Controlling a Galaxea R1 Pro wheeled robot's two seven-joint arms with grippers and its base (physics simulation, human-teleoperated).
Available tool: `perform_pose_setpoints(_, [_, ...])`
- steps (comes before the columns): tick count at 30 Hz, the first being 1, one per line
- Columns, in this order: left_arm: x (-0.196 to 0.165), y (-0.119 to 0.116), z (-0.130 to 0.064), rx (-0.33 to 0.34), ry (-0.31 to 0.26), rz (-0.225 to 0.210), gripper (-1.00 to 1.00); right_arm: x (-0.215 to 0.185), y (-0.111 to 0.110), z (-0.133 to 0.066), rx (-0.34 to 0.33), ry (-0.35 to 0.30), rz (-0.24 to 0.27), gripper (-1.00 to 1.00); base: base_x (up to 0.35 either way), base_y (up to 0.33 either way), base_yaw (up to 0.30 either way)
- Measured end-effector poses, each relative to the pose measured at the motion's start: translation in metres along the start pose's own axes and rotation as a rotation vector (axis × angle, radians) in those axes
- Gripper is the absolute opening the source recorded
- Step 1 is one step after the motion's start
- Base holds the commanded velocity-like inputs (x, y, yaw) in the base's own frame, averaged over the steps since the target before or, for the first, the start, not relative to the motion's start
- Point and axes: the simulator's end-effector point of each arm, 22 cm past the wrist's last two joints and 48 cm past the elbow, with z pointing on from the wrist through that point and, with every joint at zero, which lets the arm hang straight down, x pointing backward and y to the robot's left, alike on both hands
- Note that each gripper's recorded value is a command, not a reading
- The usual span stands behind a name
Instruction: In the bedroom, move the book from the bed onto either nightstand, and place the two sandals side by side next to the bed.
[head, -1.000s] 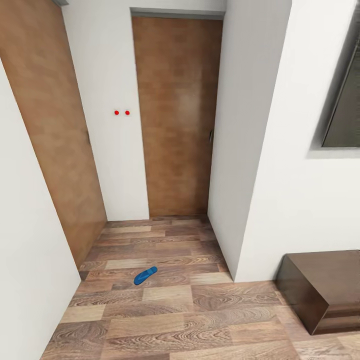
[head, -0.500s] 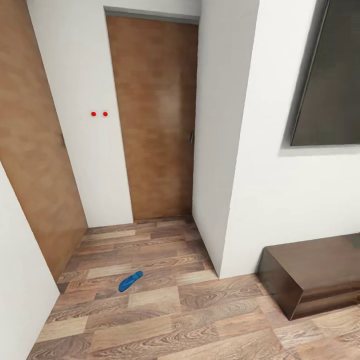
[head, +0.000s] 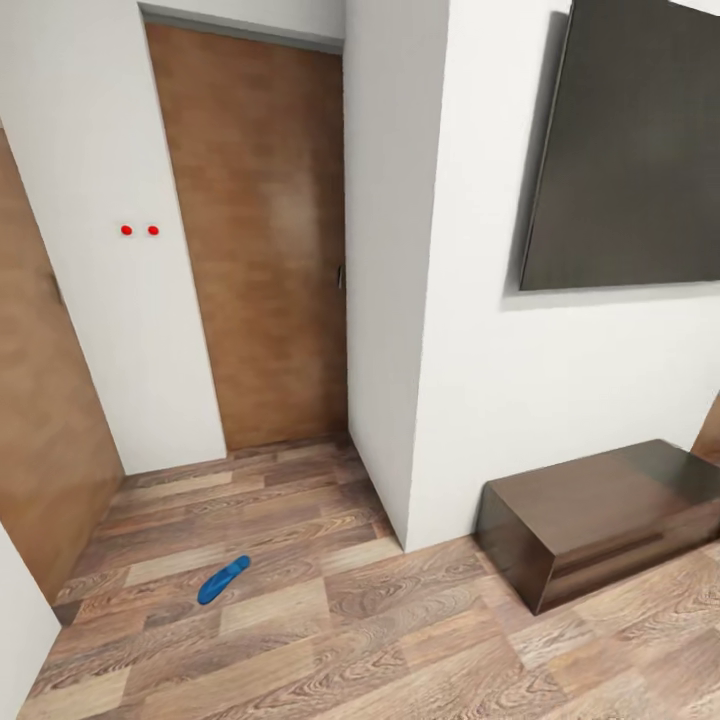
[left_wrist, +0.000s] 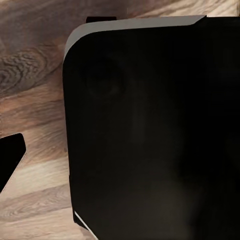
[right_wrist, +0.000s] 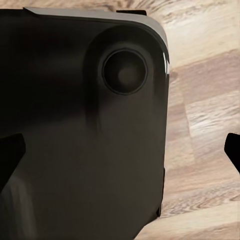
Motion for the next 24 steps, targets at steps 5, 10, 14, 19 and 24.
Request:
perform_pose_setpoints(5, [-0.003,0.0,0.0,0.0,-0.007,0.002,1.0,-0.001,0.0,0.0,0.0,-0.002,0.0,1.0,0.0,0.0,-0.282])
perform_pose_setpoints(10, [-0.006,0.0,0.0,0.001,-0.012,0.004,1.0,-0.002,0.0,0.0,0.001,-0.005,0.001,1.0,0.0,0.0,-0.287])
perform_pose_setpoints(14, [-0.008,0.0,0.0,0.001,-0.017,0.005,1.0,-0.002,-0.001,0.0,0.001,-0.006,0.001,1.0,0.0,0.0,-0.29])
perform_pose_setpoints(19, [-0.012,-0.001,0.0,0.001,-0.026,0.008,1.0,-0.003,-0.001,0.0,0.001,-0.009,0.001,1.0,0.0,0.0,-0.291])
perform_pose_setpoints(24, [-0.015,-0.001,0.0,0.002,-0.033,0.01,1.0,-0.004,-0.001,0.0,0.002,-0.01,0.003,1.0,0.0,0.0,-0.292])
